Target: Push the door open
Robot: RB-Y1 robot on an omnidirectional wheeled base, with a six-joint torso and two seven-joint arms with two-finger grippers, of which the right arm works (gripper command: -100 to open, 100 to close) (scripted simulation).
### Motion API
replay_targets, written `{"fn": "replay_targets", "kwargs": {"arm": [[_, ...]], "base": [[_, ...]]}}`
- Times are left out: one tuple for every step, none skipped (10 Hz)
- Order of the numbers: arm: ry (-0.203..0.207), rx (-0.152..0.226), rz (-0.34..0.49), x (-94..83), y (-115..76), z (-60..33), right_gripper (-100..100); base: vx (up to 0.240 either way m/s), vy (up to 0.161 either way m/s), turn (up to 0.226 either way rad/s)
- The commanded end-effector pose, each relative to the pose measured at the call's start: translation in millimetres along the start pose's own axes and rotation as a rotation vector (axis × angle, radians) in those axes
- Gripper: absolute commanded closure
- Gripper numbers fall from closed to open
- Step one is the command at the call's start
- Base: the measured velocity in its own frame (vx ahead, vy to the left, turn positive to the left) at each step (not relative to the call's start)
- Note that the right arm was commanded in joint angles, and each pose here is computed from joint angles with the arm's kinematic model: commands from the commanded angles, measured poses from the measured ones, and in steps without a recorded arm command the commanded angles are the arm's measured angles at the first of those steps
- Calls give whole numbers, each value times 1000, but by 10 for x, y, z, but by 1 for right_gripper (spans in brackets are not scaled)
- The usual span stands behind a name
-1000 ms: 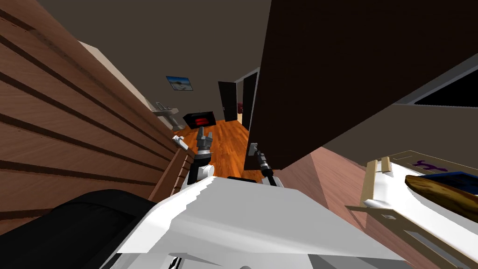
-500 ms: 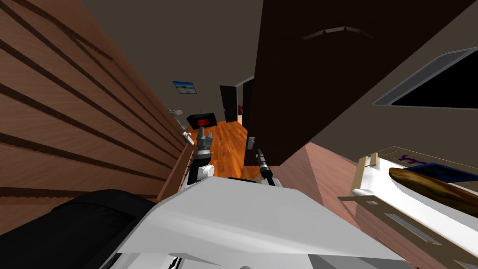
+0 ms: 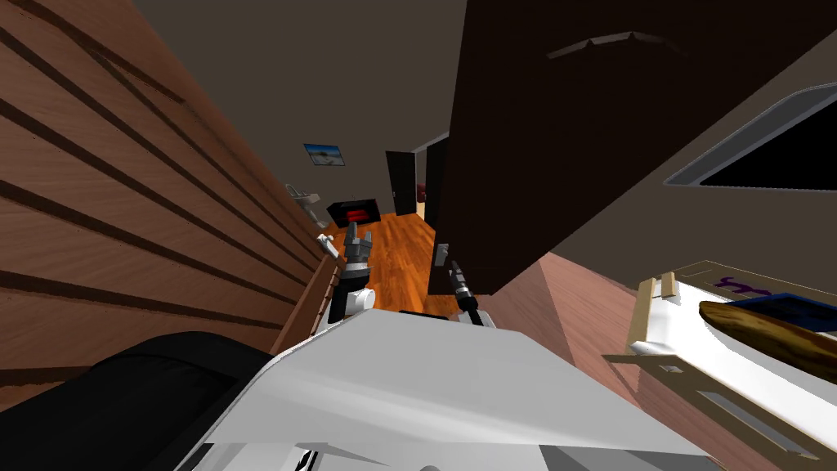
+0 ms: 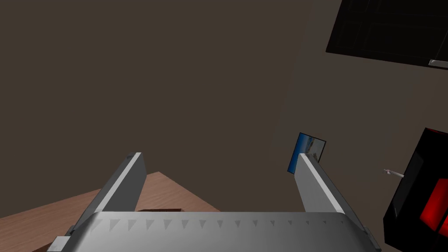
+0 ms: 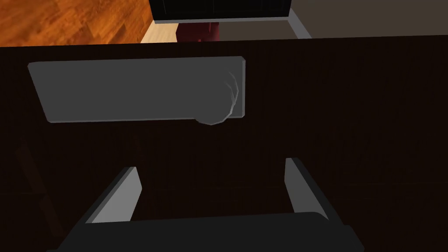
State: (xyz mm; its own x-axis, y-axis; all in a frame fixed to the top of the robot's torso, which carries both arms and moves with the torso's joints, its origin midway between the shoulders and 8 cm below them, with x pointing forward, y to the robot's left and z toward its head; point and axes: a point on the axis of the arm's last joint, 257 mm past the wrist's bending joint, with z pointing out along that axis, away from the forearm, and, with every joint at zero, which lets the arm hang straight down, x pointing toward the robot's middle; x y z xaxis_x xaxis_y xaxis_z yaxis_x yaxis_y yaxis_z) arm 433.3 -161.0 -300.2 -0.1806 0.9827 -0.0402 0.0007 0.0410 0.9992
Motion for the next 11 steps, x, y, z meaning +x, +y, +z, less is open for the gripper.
{"fn": "replay_targets", "kwargs": {"arm": [[-2,-1,-3,-17,1,27,-100],[-4,-3,-2,-20,5,47,-100],[-7,-5,0,-19,12,69,-100],[-11,-9,6,-9,24,99,-100],[-14,-12,13,3,35,124,-100],[-12,-10,9,-3,31,115,-100],[-12,-10,9,-3,31,115,100],[-12,-10,9,-3,31,115,100],[-12,-10,9,-3,31,115,100],[-12,-10,9,-3,31,115,100],[-12,-10,9,-3,31,115,100]], "base": [[200,56,15],[210,44,18],[201,29,16],[238,38,20],[210,54,16],[81,25,1],[-8,-4,-3],[-27,-10,6],[-26,-8,7],[-18,-4,-2],[-11,-1,-4]]}}
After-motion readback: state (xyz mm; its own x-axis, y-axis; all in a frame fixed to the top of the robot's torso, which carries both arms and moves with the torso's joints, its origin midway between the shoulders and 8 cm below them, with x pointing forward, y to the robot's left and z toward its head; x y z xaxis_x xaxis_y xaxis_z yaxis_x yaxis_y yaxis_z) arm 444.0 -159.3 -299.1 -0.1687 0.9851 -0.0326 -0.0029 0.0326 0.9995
